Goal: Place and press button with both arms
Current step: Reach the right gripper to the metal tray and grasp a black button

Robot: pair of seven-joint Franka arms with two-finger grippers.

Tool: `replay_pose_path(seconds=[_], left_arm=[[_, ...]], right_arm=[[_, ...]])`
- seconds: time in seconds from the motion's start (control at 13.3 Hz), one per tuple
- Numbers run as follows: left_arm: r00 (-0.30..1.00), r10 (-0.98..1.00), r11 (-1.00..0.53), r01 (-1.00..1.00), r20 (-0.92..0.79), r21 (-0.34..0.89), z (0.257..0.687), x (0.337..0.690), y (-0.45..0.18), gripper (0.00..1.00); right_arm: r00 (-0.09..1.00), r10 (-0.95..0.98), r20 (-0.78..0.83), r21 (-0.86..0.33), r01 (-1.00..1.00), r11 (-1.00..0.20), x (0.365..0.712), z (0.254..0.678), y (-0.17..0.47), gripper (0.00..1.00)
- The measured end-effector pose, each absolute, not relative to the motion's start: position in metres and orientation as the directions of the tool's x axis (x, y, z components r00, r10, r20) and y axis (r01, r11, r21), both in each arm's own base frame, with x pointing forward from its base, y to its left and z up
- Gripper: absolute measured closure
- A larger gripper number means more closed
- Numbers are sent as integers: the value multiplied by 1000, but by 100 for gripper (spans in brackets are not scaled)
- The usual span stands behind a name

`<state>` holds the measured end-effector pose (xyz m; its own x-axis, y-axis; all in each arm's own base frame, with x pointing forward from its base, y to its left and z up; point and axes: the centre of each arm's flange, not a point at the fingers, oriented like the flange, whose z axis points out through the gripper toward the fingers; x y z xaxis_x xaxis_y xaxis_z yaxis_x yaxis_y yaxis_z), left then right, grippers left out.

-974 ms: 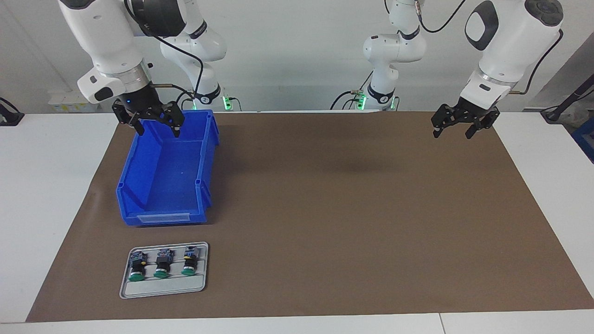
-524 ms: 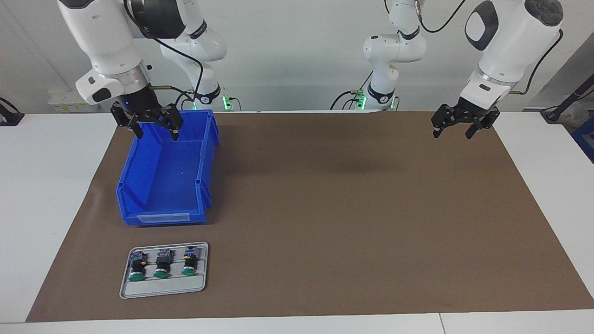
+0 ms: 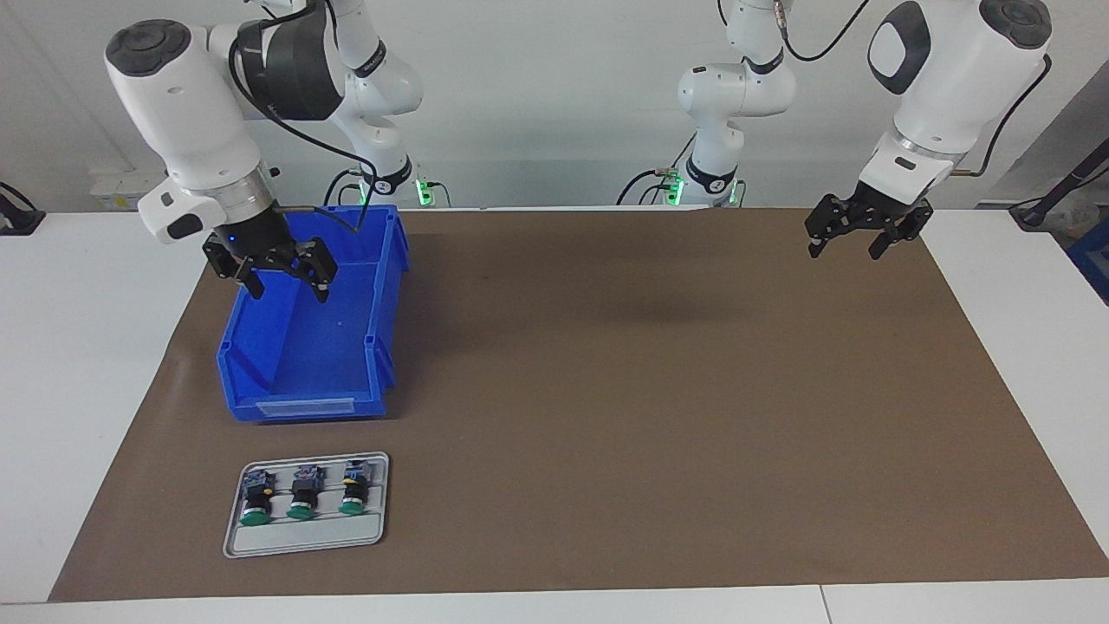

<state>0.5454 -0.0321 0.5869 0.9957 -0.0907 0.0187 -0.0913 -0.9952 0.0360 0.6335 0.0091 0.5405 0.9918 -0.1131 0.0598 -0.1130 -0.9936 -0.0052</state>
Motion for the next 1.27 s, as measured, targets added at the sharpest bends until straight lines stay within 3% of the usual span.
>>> replay_pose_path(seconds=[0.52, 1.27], left_arm=[[996, -91, -995, -91, 19, 36, 587, 545, -32, 0], [996, -91, -995, -91, 19, 36, 587, 545, -32, 0]], right_arm=[[992, -58, 111, -4, -58, -998, 708, 446, -22, 8], [994, 9, 112, 0, 9, -1000, 749, 335, -34, 13]])
